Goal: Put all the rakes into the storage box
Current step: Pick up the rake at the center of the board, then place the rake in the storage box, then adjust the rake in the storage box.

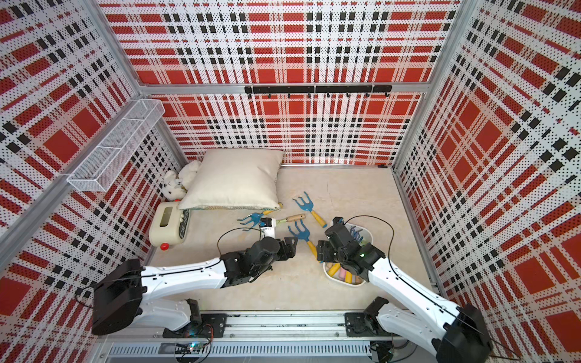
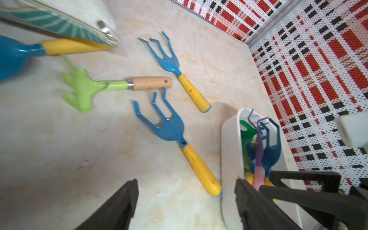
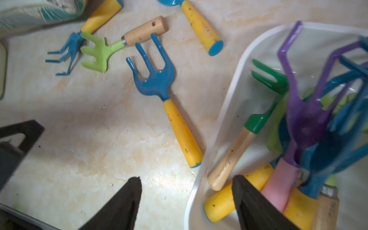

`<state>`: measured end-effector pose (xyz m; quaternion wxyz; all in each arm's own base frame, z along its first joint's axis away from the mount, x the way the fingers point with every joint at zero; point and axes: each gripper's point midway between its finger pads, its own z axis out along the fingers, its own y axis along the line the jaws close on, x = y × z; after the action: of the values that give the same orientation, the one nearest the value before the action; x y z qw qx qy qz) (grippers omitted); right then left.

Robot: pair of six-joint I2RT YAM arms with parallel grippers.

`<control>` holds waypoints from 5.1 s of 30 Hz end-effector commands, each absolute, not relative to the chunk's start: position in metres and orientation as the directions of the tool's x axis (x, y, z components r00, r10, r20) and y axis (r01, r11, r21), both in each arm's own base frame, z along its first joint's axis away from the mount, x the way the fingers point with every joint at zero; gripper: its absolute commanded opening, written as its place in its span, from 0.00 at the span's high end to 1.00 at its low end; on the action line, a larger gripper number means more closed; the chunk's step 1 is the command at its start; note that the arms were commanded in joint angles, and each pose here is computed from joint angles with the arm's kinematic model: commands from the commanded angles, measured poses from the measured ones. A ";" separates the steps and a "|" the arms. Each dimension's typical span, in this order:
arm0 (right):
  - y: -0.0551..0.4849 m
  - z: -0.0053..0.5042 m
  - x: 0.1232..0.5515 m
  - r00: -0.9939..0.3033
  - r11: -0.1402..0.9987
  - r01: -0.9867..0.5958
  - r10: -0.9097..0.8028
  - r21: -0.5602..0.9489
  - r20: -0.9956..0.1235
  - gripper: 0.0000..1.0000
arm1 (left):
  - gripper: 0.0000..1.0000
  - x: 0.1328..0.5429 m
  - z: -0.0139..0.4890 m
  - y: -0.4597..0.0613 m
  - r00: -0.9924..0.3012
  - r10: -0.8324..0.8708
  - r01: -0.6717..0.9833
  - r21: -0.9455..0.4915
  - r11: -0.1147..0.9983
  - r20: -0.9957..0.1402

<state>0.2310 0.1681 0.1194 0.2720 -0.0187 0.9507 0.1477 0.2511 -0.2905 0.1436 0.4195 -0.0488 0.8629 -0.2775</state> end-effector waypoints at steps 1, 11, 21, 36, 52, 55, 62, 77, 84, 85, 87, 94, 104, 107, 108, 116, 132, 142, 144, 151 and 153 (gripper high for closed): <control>0.194 0.125 0.245 -0.843 0.943 -0.232 -0.074 0.236 -0.533 0.26 | 0.13 0.257 0.141 -0.252 -0.599 -0.364 0.076 -0.503 0.861 -0.713; 0.214 0.073 0.269 -0.885 0.953 -0.297 -0.253 0.055 -0.390 0.31 | 0.01 0.256 0.137 -0.196 -0.553 -0.433 -0.001 -0.519 0.855 -0.712; 0.214 0.026 0.275 -0.906 0.944 -0.317 -0.331 -0.097 -0.262 0.35 | 0.01 0.249 0.129 -0.184 -0.551 -0.458 -0.015 -0.540 0.842 -0.698; 0.248 0.072 0.252 -0.880 0.953 -0.295 -0.242 0.072 -0.410 1.00 | 0.01 0.240 0.136 -0.171 -0.524 -0.503 -0.012 -0.585 0.811 -0.687; 0.120 0.161 0.226 -0.737 0.946 0.115 0.287 0.305 -0.613 1.00 | 0.00 0.237 0.139 -0.172 -0.516 -0.513 0.010 -0.603 0.797 -0.686; 0.094 0.153 0.215 -0.725 0.928 0.204 0.356 0.310 -0.589 1.00 | 0.00 0.238 0.138 -0.175 -0.522 -0.508 0.009 -0.600 0.800 -0.685; 0.079 0.133 0.203 -0.735 0.917 0.260 0.391 0.302 -0.555 1.00 | 0.00 0.241 0.136 -0.189 -0.540 -0.486 0.030 -0.593 0.805 -0.687; 0.066 0.117 0.212 -0.734 0.918 0.316 0.397 0.241 -0.551 0.35 | 0.00 0.236 0.132 -0.198 -0.549 -0.478 0.038 -0.592 0.805 -0.685; 0.068 0.129 0.215 -0.717 0.918 0.294 0.396 0.266 -0.574 0.23 | 0.00 0.236 0.133 -0.195 -0.541 -0.480 0.032 -0.587 0.809 -0.691; 0.070 0.132 0.216 -0.716 0.921 0.277 0.387 0.273 -0.581 0.23 | 0.00 0.236 0.133 -0.194 -0.538 -0.481 0.033 -0.587 0.809 -0.692; 0.076 0.136 0.219 -0.720 0.928 0.238 0.367 0.287 -0.589 0.23 | 0.00 0.238 0.133 -0.193 -0.532 -0.482 0.031 -0.584 0.811 -0.697; 0.072 0.129 0.221 -0.737 0.934 0.268 0.358 0.238 -0.573 0.23 | 0.00 0.241 0.132 -0.192 -0.533 -0.484 0.025 -0.585 0.811 -0.694; 0.084 0.094 0.225 -0.744 0.876 0.382 0.481 0.295 -0.464 0.40 | 0.00 0.244 0.130 -0.198 -0.549 -0.461 0.034 -0.569 0.822 -0.698; 0.081 0.077 0.221 -0.757 0.868 0.434 0.496 0.240 -0.425 0.44 | 0.00 0.244 0.130 -0.197 -0.547 -0.468 0.036 -0.578 0.815 -0.694; 0.082 0.075 0.222 -0.759 0.868 0.436 0.497 0.239 -0.420 0.44 | 0.00 0.244 0.129 -0.197 -0.546 -0.469 0.034 -0.577 0.816 -0.695; 0.074 0.066 0.220 -0.745 0.856 0.479 0.513 0.194 -0.426 0.63 | 0.00 0.241 0.127 -0.193 -0.547 -0.477 0.029 -0.584 0.811 -0.688; 0.084 0.118 0.222 -0.714 0.896 0.301 0.439 0.327 -0.546 1.00 | 0.00 0.241 0.132 -0.192 -0.537 -0.488 0.032 -0.594 0.804 -0.689; 0.095 0.099 0.228 -0.775 0.945 0.231 0.323 0.233 -0.543 0.50 | 0.00 0.243 0.134 -0.193 -0.535 -0.486 0.030 -0.590 0.807 -0.691; 0.096 0.103 0.229 -0.771 0.946 0.221 0.318 0.236 -0.552 0.38 | 0.00 0.243 0.134 -0.193 -0.536 -0.484 0.030 -0.588 0.809 -0.692; 0.114 0.151 0.239 -0.714 0.932 0.096 0.310 0.351 -0.628 0.22 | 0.00 0.246 0.134 -0.191 -0.527 -0.482 0.021 -0.578 0.816 -0.700; 0.124 0.163 0.247 -0.705 0.934 0.034 0.274 0.355 -0.654 0.22 | 0.00 0.247 0.133 -0.187 -0.522 -0.484 0.013 -0.574 0.819 -0.703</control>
<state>0.2332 0.1068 0.1331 0.3377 0.1220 0.9246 0.1271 0.2415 -0.1898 0.1243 0.4566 -0.1361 0.8368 -0.2696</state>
